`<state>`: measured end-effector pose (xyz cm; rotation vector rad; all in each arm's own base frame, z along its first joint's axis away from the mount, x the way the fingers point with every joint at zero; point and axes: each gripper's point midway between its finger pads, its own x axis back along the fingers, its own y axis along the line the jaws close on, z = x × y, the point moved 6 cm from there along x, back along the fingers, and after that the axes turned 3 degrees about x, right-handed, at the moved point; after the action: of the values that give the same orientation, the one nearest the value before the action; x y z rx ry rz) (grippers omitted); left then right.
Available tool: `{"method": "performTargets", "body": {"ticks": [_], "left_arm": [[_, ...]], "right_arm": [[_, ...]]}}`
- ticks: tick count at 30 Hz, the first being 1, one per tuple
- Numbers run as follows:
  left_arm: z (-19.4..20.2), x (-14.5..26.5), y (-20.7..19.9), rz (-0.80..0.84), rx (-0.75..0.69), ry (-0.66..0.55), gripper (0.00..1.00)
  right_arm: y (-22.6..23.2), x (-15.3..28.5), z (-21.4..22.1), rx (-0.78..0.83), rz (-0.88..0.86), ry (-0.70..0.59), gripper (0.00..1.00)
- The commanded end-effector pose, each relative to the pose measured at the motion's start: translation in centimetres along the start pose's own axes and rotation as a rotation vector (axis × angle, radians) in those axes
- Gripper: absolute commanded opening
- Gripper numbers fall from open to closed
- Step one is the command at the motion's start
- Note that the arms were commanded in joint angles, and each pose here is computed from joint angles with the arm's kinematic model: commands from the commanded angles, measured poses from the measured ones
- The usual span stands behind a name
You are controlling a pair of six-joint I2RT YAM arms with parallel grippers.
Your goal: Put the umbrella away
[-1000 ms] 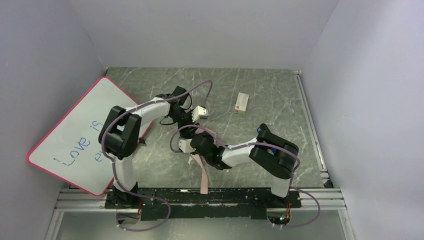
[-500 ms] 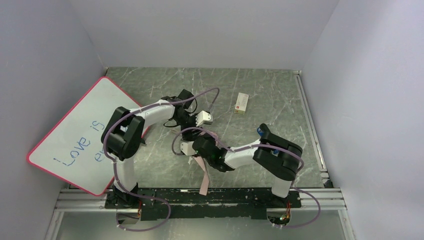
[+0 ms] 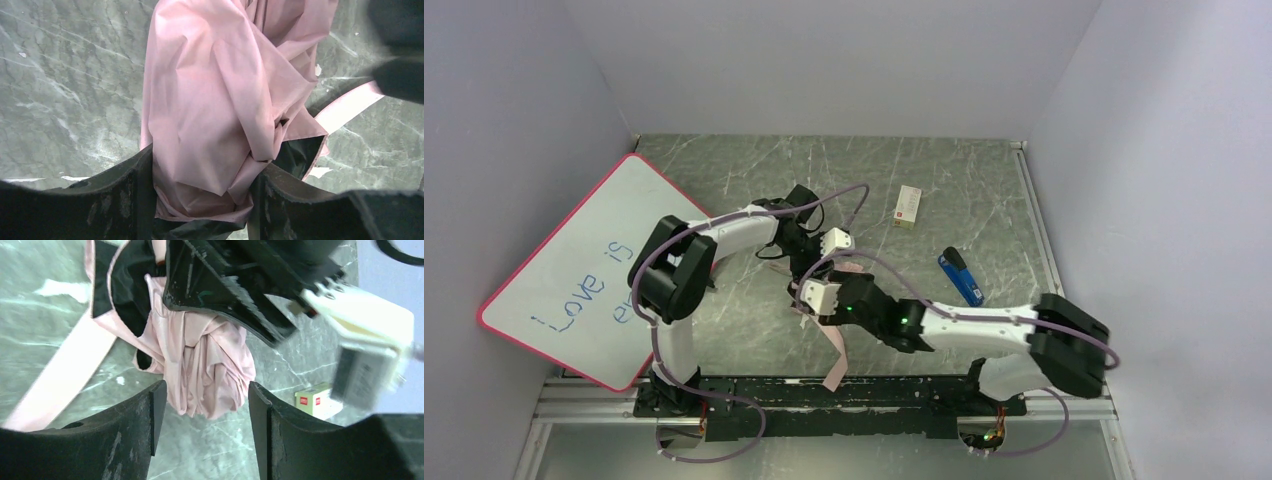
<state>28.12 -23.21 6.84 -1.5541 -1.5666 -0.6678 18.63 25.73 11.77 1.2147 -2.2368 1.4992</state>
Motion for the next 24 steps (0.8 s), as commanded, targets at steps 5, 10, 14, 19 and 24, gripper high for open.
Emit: {"method": "performTargets", "body": {"ticks": [5,10,14,19,24], "left_arm": [[5.4,-1.7,0.5,-0.097,0.071,0.236,0.05],[5.5,-1.6,0.9,-0.128,0.074,0.25,0.05],[5.6,-1.5,1.2,-0.155,0.083,0.255,0.05],[5.6,-1.2,1.4,-0.173,0.081,0.243,0.05],[5.6,-1.1,1.4,-0.187,0.076,0.231,0.05]], "right_arm": [[-0.7,5.9,-1.2,-0.498,0.011,-0.184,0.64],[0.2,7.4,-1.8,-0.909,-0.022,-0.182,0.63],[2.9,6.8,-0.9,-1.167,-0.071,-0.05,0.63],[6.2,5.8,-0.4,-1.357,-0.105,0.034,0.6],[8.2,5.0,-0.7,-1.393,-0.06,0.104,0.6]]}}
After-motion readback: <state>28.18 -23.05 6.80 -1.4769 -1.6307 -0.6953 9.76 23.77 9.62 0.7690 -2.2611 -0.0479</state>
